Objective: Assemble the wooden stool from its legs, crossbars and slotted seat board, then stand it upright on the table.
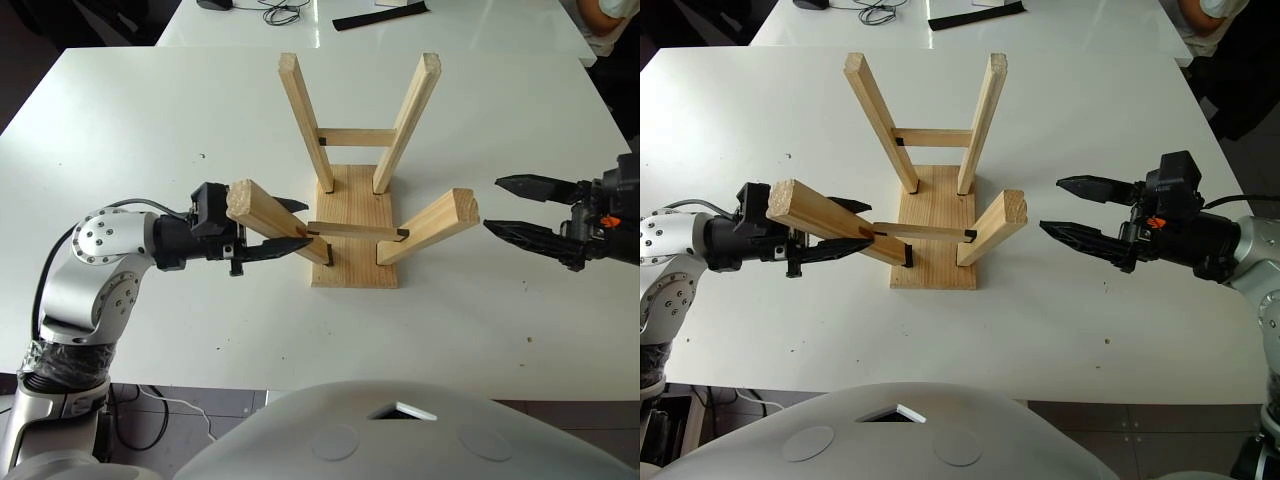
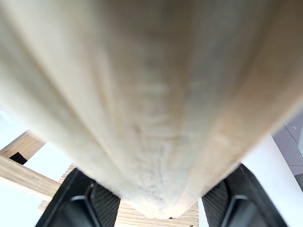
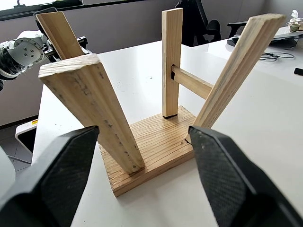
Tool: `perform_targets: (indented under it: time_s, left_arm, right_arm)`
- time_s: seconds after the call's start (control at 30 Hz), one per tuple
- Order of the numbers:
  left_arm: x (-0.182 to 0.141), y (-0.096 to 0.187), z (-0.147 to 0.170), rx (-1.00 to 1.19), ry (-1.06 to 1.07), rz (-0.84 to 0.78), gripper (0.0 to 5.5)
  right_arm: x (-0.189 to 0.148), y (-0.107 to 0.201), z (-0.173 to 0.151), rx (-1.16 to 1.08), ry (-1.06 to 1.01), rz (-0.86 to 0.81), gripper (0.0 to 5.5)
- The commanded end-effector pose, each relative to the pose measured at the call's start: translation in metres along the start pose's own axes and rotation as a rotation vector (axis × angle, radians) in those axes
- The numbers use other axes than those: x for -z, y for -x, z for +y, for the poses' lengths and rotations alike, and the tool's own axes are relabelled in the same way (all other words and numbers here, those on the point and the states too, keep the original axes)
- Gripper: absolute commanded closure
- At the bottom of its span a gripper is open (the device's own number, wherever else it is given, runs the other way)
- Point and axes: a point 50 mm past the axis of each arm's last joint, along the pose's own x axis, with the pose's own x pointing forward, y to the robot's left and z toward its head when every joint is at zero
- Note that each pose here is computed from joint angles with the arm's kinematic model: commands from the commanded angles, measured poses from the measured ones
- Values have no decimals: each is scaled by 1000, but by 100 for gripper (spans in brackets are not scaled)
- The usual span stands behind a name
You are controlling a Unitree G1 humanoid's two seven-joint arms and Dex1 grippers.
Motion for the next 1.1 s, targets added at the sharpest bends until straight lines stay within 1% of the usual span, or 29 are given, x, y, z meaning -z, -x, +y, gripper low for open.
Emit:
perform_targets:
  time_s: [0.03,0.67,0.8,1.1]
  left_arm:
    - [11,5,5,-12,5,109,345]
    - [-9,10,27,46,-80,126,345]
    - [-4,10,30,39,-74,141,345]
    - [31,9,28,-22,32,169,345]
  right_arm:
    - [0,0,1,7,26,12,201]
    - [5,-3,3,15,47,21,201]
    - [7,-4,2,16,54,27,201]
    - [9,-7,5,5,67,39,201]
